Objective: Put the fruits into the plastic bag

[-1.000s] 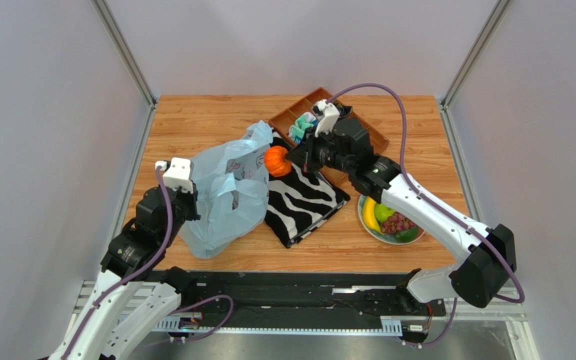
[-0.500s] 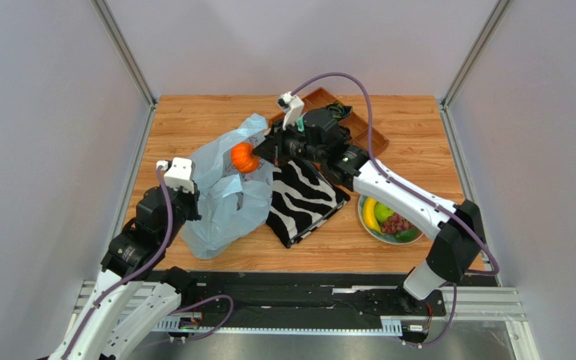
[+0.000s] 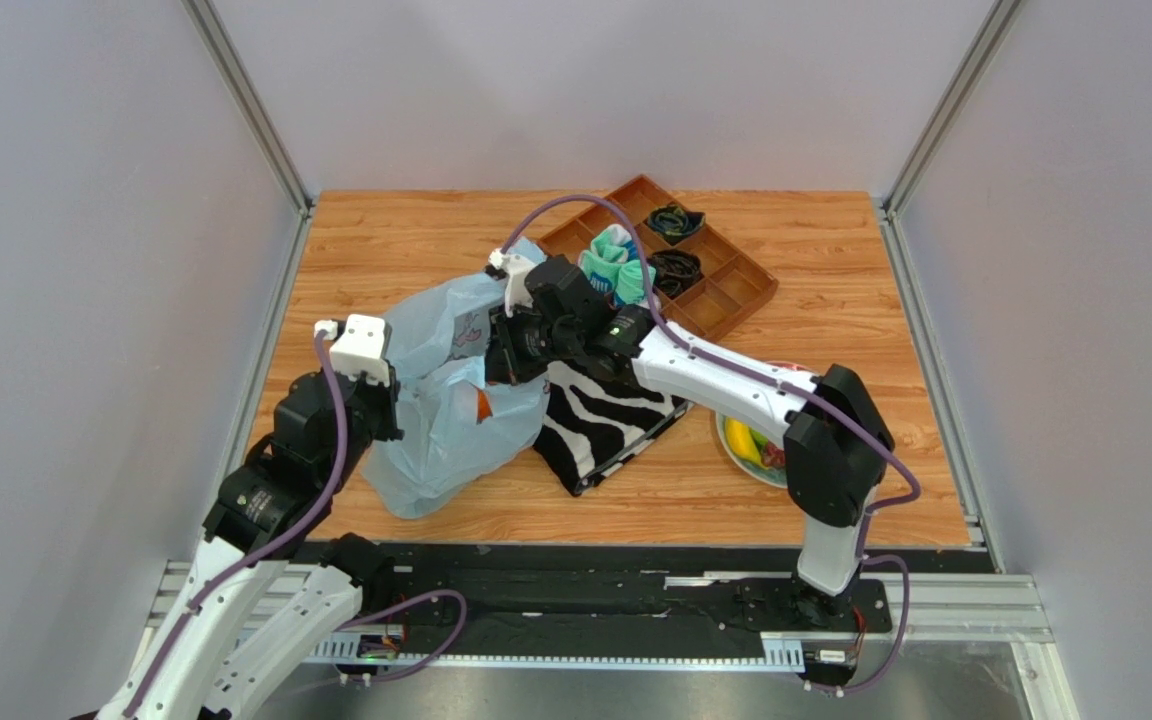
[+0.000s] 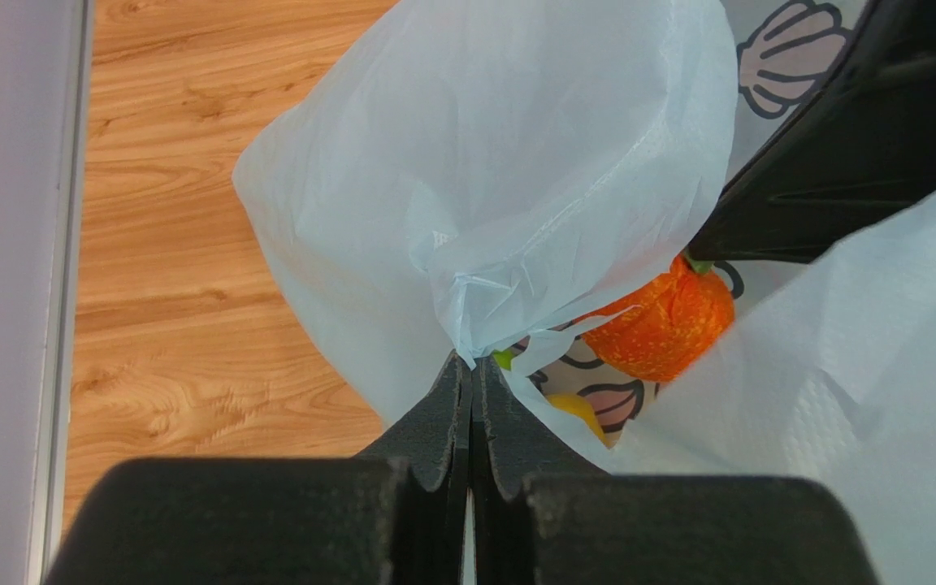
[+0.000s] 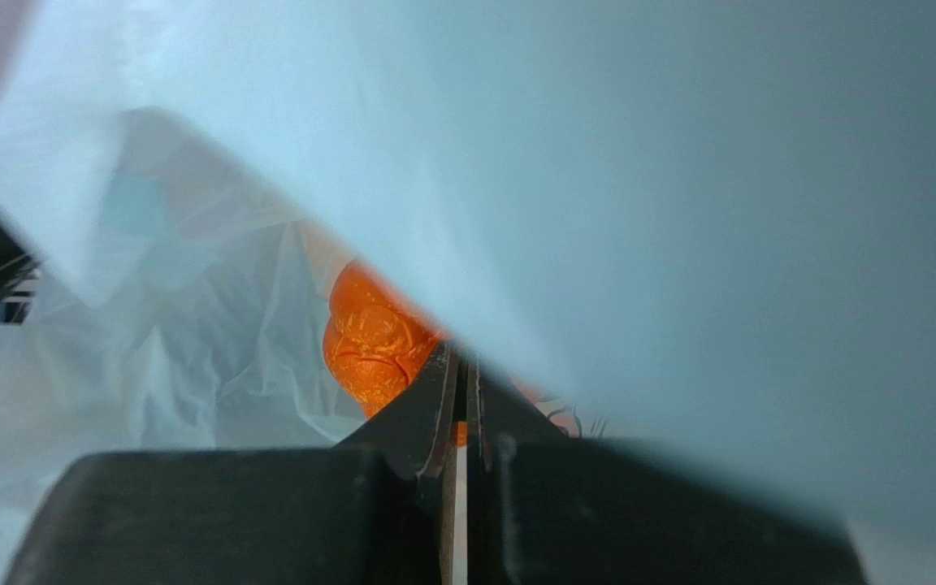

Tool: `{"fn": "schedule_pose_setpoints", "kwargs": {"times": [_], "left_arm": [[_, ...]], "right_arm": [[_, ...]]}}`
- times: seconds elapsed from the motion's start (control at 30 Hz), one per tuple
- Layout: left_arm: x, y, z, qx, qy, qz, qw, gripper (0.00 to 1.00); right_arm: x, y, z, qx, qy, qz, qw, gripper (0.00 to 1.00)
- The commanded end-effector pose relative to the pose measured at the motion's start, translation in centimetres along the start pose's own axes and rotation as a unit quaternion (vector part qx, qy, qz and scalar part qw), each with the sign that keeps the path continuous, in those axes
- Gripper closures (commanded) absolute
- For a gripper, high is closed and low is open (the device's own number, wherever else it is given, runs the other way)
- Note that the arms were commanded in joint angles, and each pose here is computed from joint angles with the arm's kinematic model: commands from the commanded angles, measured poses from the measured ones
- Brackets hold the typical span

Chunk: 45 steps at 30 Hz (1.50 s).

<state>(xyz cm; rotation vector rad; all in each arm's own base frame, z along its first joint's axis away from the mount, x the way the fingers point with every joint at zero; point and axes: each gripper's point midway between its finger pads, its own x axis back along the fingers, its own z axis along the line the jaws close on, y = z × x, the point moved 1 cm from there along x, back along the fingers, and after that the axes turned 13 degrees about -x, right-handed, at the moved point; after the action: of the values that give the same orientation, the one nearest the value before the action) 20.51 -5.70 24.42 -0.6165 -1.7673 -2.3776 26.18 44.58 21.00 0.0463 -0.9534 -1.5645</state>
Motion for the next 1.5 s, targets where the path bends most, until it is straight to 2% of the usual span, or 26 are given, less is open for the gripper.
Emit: {"fn": "schedule_pose_setpoints", "kwargs": {"times": [0.0,0.33,0.47,0.5,0.6,0.67,0.97,1.1,1.23,1.47], "left_arm": [[0.0,1.2,0.1,-0.003,0.000,-0.019,1.000,1.00],[-0.2,1.1,0.1,-0.005,0.000,-0.016,1.000,1.00],[-0.2,1.1,0.1,-0.006,-0.001,-0.014,1.000,1.00],[-0.2,1.0,0.1,-0.006,-0.001,-0.014,1.000,1.00],[-0.2,1.1,0.1,-0.006,-0.001,-0.014,1.000,1.00],[-0.2,1.0,0.0,-0.005,-0.001,-0.014,1.000,1.00],[-0.1,1.0,0.1,-0.005,0.000,-0.015,1.000,1.00],[0.0,1.0,0.2,-0.005,0.002,-0.015,1.000,1.00],[0.0,1.0,0.2,-0.004,0.004,-0.015,1.000,1.00],[0.1,1.0,0.3,-0.003,0.005,-0.017,1.000,1.00]], "right_arm": [[-1.9,-0.4,0.0,0.023,-0.023,0.019,0.999,1.00],[-4.1,-1.7,-0.2,0.026,-0.030,0.044,0.998,0.98],[-4.2,-1.8,-0.3,0.027,-0.031,0.048,0.998,0.81],[-4.1,-1.8,-0.3,0.028,-0.030,0.048,0.998,0.74],[-3.9,-1.6,-0.1,0.031,-0.029,0.043,0.998,0.65],[-3.8,-1.5,0.0,0.032,-0.028,0.040,0.998,0.62],[-2.9,-0.4,0.9,0.041,-0.020,0.019,0.999,0.62],[-1.2,0.6,2.3,0.049,-0.002,-0.001,0.999,0.63],[2.4,3.0,3.5,0.064,-0.006,-0.049,0.997,0.62],[6.7,5.0,-0.3,0.034,-0.061,-0.101,0.992,0.61]]}}
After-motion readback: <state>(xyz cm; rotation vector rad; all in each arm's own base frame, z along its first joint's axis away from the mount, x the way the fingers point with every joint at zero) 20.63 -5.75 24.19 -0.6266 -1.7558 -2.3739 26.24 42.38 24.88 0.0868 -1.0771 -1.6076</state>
